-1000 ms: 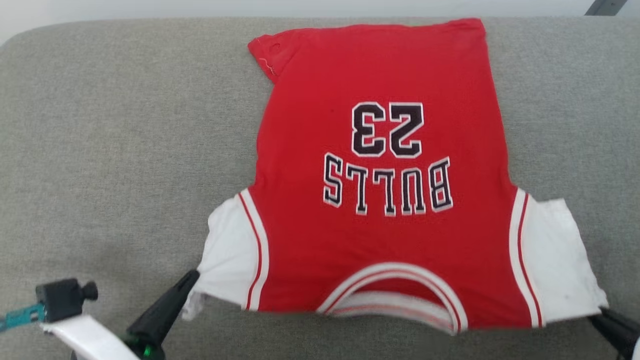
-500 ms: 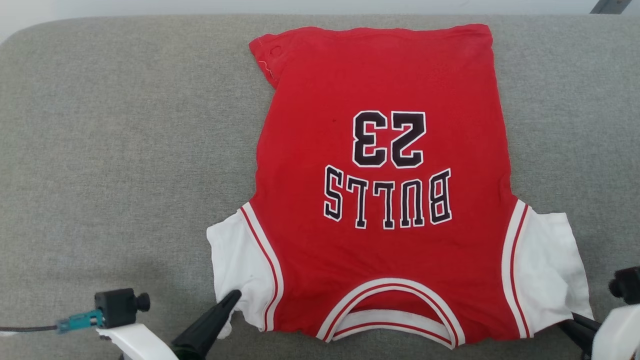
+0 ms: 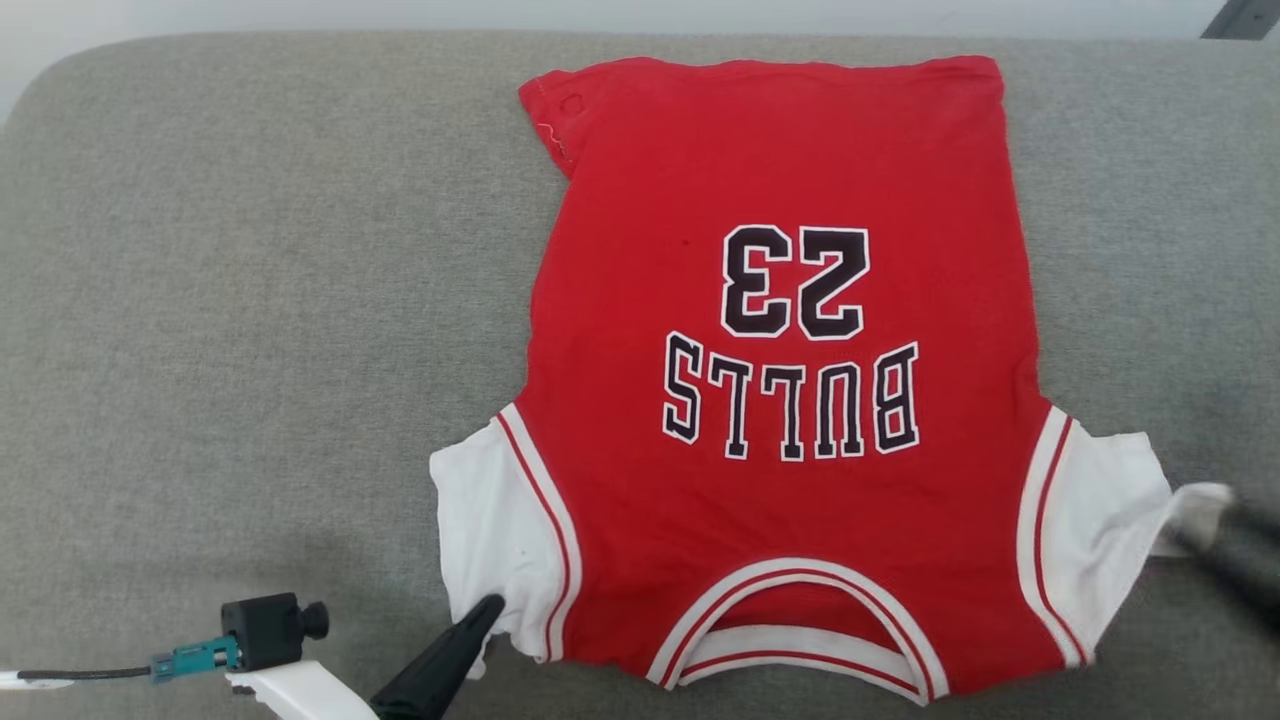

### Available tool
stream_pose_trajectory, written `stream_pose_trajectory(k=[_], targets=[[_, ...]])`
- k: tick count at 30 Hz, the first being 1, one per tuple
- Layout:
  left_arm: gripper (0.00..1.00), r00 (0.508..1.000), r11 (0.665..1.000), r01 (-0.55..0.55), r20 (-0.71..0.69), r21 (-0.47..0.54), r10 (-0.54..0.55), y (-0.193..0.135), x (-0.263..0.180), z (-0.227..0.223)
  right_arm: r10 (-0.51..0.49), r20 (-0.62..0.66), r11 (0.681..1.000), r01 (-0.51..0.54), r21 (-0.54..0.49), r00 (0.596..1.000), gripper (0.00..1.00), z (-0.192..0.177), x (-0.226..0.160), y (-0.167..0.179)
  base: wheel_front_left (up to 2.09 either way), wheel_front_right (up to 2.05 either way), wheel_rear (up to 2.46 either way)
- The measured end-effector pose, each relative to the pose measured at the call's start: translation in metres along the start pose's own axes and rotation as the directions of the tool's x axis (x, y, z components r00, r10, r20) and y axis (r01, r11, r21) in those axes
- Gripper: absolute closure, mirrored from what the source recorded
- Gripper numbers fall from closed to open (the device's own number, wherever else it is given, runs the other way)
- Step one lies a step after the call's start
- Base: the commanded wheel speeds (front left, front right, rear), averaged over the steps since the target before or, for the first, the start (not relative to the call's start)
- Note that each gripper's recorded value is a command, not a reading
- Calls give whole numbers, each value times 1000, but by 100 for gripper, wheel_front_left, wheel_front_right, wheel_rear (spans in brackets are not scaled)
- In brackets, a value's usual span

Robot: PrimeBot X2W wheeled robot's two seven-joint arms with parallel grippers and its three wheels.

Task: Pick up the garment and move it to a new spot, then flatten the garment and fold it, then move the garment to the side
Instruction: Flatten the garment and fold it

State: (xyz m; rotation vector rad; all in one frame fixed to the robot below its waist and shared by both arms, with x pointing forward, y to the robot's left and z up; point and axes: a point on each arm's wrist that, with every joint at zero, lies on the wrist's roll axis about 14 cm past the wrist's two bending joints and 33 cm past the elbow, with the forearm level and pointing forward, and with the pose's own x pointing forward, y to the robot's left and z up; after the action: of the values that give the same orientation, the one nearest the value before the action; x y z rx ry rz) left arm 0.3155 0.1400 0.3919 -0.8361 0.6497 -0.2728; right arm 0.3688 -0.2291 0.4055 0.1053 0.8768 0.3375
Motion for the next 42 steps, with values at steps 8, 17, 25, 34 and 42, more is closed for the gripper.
stream_pose_trajectory(k=[8, 17, 25, 34, 42], targets=[[100, 999, 999, 45, 28, 12, -45, -15, 5, 3, -110, 207, 983, 137, -120, 972, 0, 125, -28, -42, 0, 0, 0], [100, 996, 998, 57, 75, 6, -57, -22, 17, 11, -79, 207, 986, 108, -130, 975, 0, 208, 73, -19, 0, 0, 0], [100, 996, 1000, 25, 82, -5, -24, -14, 27, 10, -169, 60, 973, 176, -147, 984, 0, 233, 160, -25, 0, 0, 0], [100, 998, 999, -18, 59, -34, 20, -2, 37, 2, -148, -116, 986, 137, -99, 982, 0, 213, 230, -17, 0, 0, 0], [100, 999, 1000, -18, 48, 3, 18, 2, 40, 6, -119, -131, 991, 109, -76, 984, 100, 210, 231, -10, 0, 0, 0]])
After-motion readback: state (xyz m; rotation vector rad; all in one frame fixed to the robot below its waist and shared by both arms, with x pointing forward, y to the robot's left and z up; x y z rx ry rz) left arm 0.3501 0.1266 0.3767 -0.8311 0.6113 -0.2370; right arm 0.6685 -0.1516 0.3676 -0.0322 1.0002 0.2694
